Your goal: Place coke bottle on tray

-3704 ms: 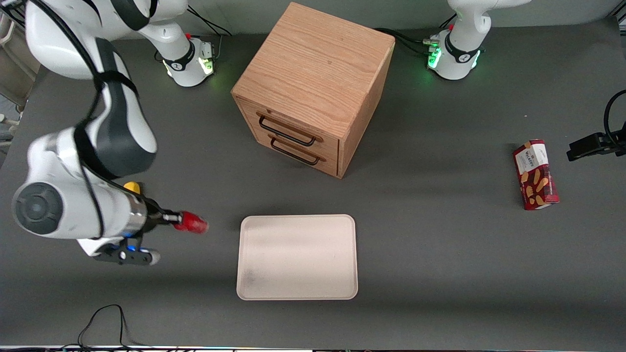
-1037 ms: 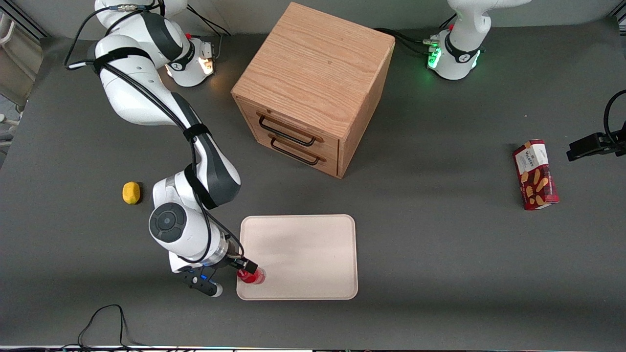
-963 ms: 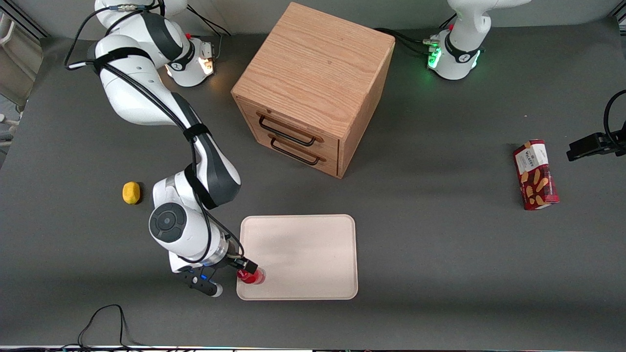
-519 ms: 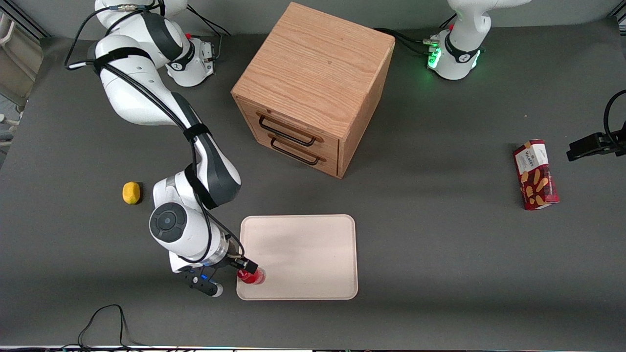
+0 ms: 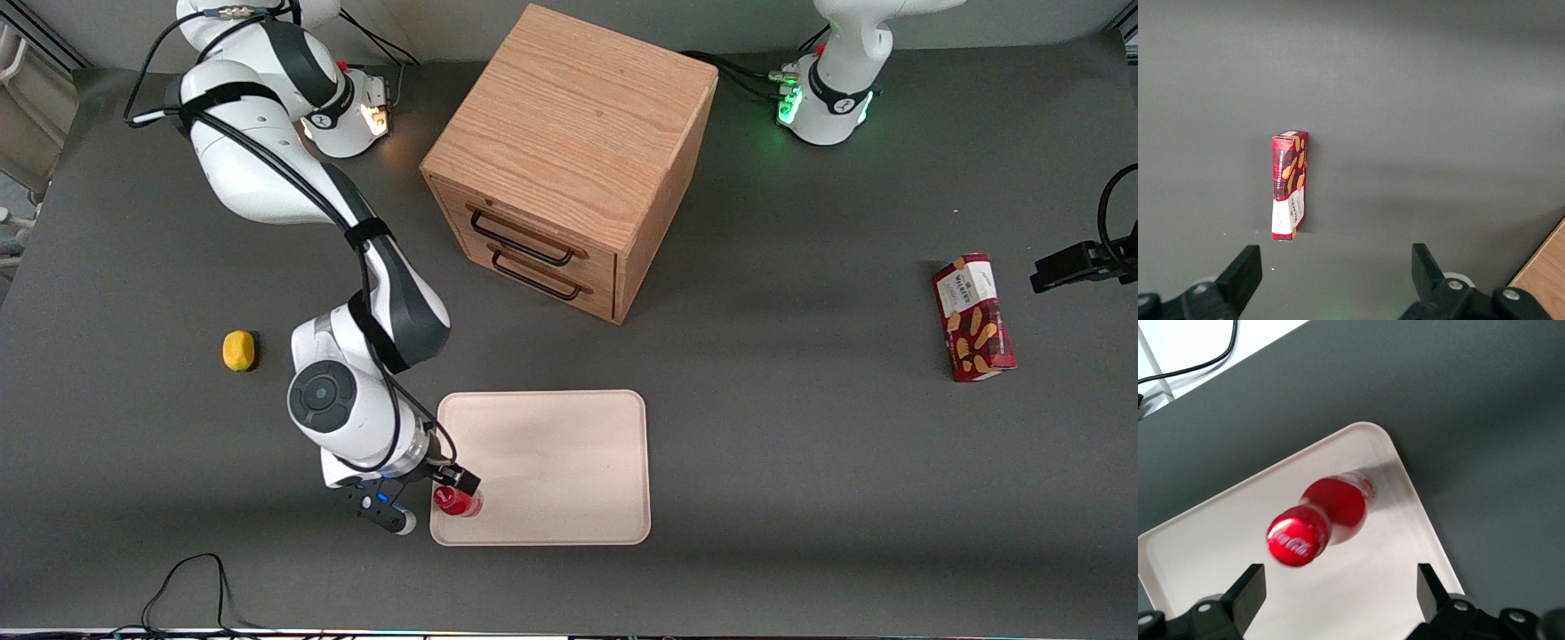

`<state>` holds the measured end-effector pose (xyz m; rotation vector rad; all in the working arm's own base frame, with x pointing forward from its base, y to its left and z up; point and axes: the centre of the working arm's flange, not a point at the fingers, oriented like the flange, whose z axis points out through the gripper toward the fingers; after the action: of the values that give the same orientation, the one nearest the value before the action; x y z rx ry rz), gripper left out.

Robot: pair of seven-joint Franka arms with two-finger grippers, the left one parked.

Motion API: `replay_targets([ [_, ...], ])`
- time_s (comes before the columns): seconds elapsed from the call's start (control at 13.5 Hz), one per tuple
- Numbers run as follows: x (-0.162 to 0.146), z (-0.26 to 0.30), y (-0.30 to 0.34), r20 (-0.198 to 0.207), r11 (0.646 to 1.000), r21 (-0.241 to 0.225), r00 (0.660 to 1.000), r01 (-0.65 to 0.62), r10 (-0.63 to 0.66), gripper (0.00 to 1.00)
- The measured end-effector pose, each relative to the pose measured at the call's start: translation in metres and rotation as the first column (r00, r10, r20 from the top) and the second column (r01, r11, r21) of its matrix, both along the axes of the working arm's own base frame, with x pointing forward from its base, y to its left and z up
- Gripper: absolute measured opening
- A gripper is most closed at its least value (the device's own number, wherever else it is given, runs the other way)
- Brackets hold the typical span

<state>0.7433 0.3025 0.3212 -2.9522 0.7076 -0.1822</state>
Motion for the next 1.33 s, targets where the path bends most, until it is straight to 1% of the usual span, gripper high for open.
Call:
replay_targets([
  [0.22, -0.005, 0.009, 0.013, 0.013, 1.0, -0.016, 1.0, 0.011, -0.011, 1.0],
  [0.37, -0.007, 0.018, 0.014, 0.005, 1.0, -0.023, 1.0, 0.012, -0.011, 1.0],
  [0.44, -0.008, 0.026, 0.013, -0.005, 0.999, -0.03, 1.0, 0.013, -0.013, 1.0],
  [0.59, -0.016, 0.051, 0.008, -0.047, 0.998, -0.058, 0.999, 0.008, -0.01, 1.0],
  [0.81, -0.036, 0.106, -0.008, -0.12, 0.993, -0.107, 0.992, -0.06, 0.047, 1.0],
  [0.89, -0.042, 0.125, -0.018, -0.151, 0.988, -0.119, 0.985, -0.1, 0.082, 1.0],
  [0.96, -0.049, 0.141, -0.032, -0.192, 0.981, -0.124, 0.973, -0.151, 0.126, 1.0],
  [1.04, -0.055, 0.155, -0.05, -0.237, 0.972, -0.116, 0.956, -0.205, 0.174, 1.0],
  [1.11, -0.059, 0.168, -0.072, -0.27, 0.963, -0.103, 0.939, -0.25, 0.214, 1.0],
  [1.26, -0.073, 0.19, -0.125, -0.315, 0.938, -0.081, 0.902, -0.337, 0.296, 1.0],
  [1.33, -0.085, 0.198, -0.149, -0.334, 0.921, -0.075, 0.88, -0.381, 0.337, 1.0],
])
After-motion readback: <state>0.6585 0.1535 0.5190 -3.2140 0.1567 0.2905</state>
